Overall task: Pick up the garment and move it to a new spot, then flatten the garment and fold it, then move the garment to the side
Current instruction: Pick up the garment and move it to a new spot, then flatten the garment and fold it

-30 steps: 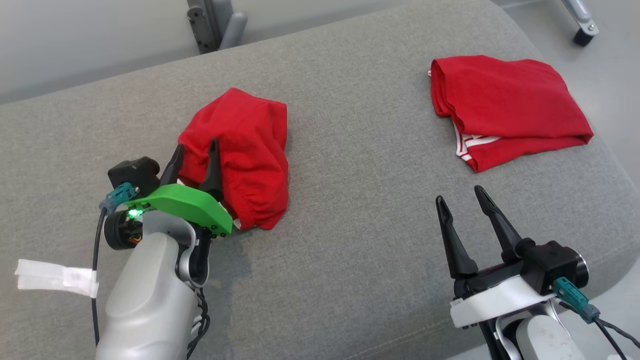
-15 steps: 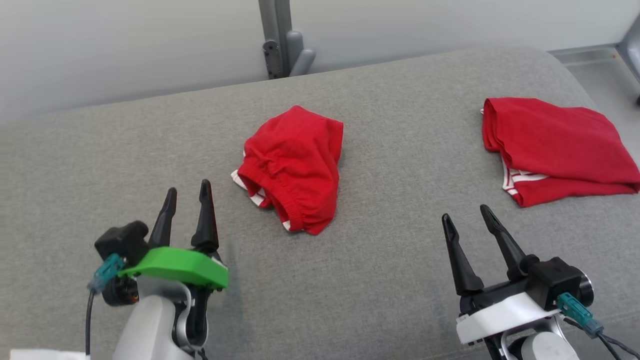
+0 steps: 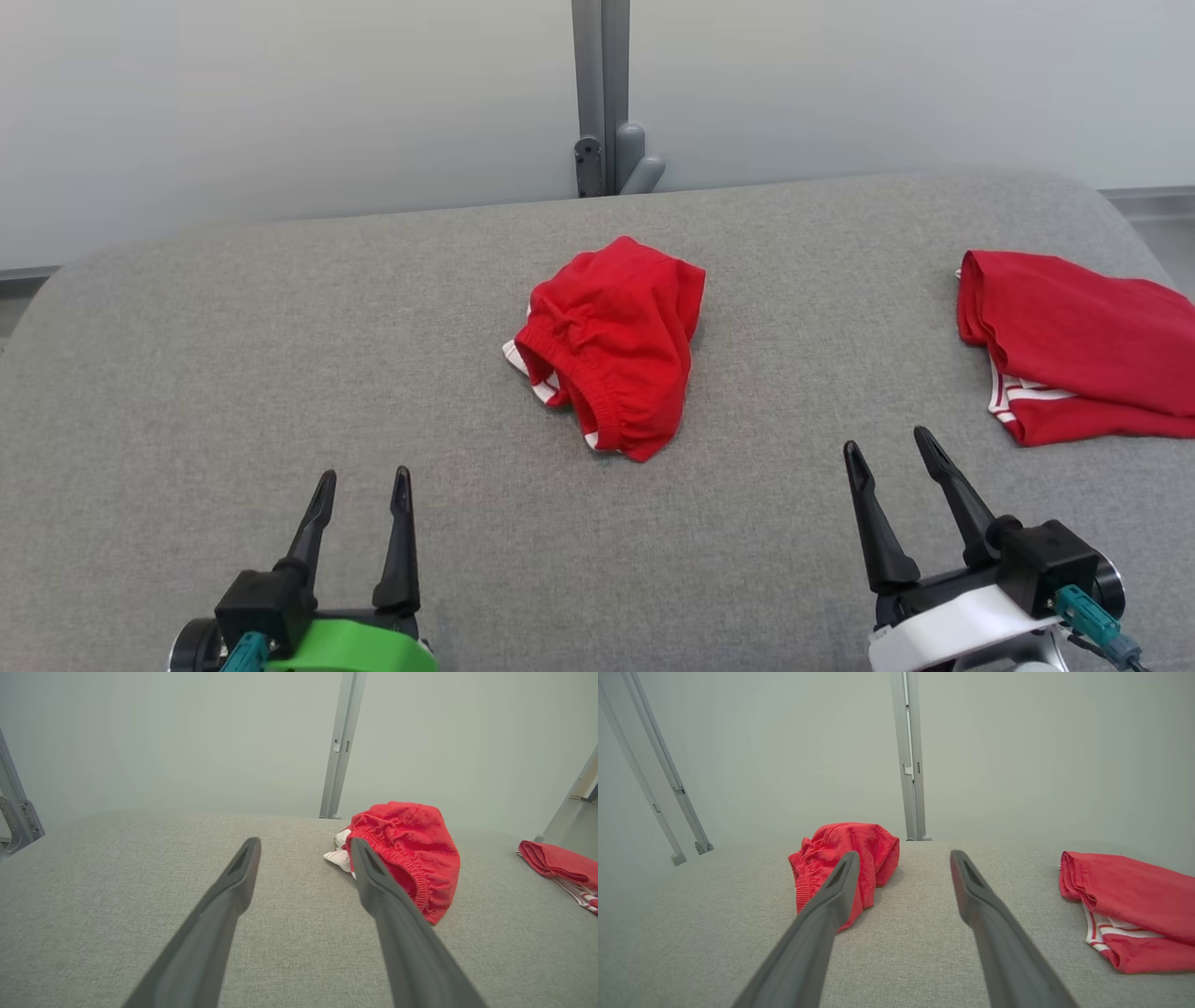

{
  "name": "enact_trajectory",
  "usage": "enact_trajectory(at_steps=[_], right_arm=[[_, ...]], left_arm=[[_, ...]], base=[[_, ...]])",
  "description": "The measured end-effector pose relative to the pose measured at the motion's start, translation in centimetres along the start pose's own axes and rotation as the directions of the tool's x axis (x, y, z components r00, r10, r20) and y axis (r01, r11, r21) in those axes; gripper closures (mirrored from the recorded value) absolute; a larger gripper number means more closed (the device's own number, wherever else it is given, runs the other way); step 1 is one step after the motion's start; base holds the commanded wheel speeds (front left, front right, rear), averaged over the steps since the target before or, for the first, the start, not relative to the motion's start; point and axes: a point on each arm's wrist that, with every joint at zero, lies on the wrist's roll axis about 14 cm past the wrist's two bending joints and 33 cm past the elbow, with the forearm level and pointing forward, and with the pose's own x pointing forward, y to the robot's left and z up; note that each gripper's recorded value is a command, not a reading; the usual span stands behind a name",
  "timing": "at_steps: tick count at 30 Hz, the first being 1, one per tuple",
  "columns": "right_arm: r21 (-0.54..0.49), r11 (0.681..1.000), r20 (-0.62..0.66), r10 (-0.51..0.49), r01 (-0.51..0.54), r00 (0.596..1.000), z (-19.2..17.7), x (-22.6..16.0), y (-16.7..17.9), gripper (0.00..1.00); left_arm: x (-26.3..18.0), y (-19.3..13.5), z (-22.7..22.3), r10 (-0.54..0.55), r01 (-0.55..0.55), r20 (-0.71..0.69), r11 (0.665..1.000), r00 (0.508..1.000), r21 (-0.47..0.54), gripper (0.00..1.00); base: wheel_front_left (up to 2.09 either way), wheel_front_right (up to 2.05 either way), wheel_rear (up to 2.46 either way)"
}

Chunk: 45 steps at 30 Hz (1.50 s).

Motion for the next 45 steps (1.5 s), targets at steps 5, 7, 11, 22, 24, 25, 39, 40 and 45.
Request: enact_trajectory(at_steps=[5, 7, 11, 22, 24, 25, 39, 40, 45], right_arm=[[-0.002, 1.0, -0.002, 0.003, -0.003, 1.0, 0.0, -0.9, 0.2, 0.0], [-0.002, 1.0, -0.007, 0.004, -0.004, 1.0, -0.1, -1.2, 0.3, 0.0], [0.002, 1.0, -0.017, -0.005, 0.005, 1.0, -0.4, -1.7, 0.2, 0.0], [0.006, 1.0, -0.027, -0.03, 0.03, 0.999, -0.7, -2.4, -0.2, 0.0], [0.006, 1.0, -0.027, -0.029, 0.029, 0.999, -0.7, -2.4, -0.2, 0.0], [0.006, 1.0, -0.028, -0.029, 0.03, 0.999, -0.7, -2.5, -0.2, 0.0], [-0.001, 0.999, -0.024, -0.032, 0.032, 0.999, -0.5, -2.6, -0.4, 0.0], [-0.002, 0.999, -0.023, -0.033, 0.033, 0.999, -0.5, -2.7, -0.4, 0.0], [-0.002, 0.999, -0.02, -0.033, 0.033, 0.999, -0.4, -2.7, -0.4, 0.0]], left_arm=[[-1.8, 1.2, 1.6, 0.052, -0.053, 0.05, 0.998, 0.997, 0.018, 0.0], [-2.2, 1.3, 1.9, 0.06, -0.061, 0.063, 0.998, 0.996, 0.018, 0.0], [-3.0, 1.2, 1.7, 0.062, -0.063, 0.055, 0.998, 0.997, 0.015, 0.0], [-3.3, 0.4, 0.7, 0.035, -0.036, 0.023, 0.999, 0.999, 0.038, 0.0], [-3.3, 0.2, 0.6, 0.033, -0.034, 0.022, 0.999, 0.999, 0.039, 0.0], [-3.3, 0.2, 0.6, 0.031, -0.032, 0.02, 0.999, 0.999, 0.039, 0.0], [-3.4, -0.4, 0.4, 0.015, -0.016, 0.016, 0.999, 1.0, 0.05, 0.0], [-3.4, -0.4, 0.5, 0.014, -0.015, 0.017, 0.999, 1.0, 0.05, 0.0], [-3.5, -0.6, 0.4, 0.009, -0.01, 0.016, 0.999, 1.0, 0.05, 0.0]], base=[[0.0, 0.0, 0.0], [0.0, 0.0, 0.0], [0.0, 0.0, 0.0], [0.0, 0.0, 0.0], [0.0, 0.0, 0.0], [0.0, 0.0, 0.0], [0.0, 0.0, 0.0], [0.0, 0.0, 0.0], [0.0, 0.0, 0.0]])
